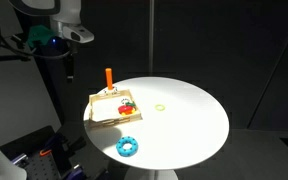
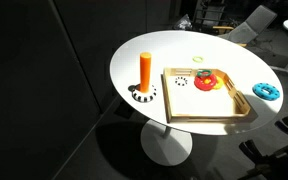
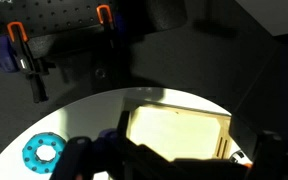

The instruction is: Remove the red ring from the box

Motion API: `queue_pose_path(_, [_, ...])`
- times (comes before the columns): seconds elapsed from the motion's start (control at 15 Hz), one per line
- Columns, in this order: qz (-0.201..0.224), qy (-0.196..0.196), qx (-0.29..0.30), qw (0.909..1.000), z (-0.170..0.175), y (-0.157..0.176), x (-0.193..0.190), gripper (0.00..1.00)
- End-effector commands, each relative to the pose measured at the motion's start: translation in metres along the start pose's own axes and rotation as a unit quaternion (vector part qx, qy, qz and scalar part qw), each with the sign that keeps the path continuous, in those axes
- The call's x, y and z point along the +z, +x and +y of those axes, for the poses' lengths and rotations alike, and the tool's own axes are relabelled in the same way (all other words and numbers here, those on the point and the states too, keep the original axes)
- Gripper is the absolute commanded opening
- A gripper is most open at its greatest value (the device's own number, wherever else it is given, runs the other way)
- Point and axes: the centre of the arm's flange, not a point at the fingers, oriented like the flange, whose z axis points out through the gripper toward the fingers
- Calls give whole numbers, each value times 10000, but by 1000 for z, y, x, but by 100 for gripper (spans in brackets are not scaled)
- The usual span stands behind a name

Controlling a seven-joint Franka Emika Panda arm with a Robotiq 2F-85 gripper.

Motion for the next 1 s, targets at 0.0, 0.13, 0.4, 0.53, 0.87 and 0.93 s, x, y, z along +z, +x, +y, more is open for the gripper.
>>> queue_pose_path(0.0, [0, 0, 0, 10000, 0, 0, 0, 100])
queue_pose_path(0.13, [1, 0, 0, 10000, 0, 0, 0, 100])
queue_pose_path(0.4, [104, -61, 16, 9999, 2, 7, -4, 100])
queue_pose_path(0.53, [258, -126, 56, 9996, 5, 17, -8, 100])
queue_pose_path(0.87, [820, -339, 168, 9959, 12, 57, -13, 100])
queue_pose_path(0.93, [941, -385, 179, 9947, 12, 67, -13, 100])
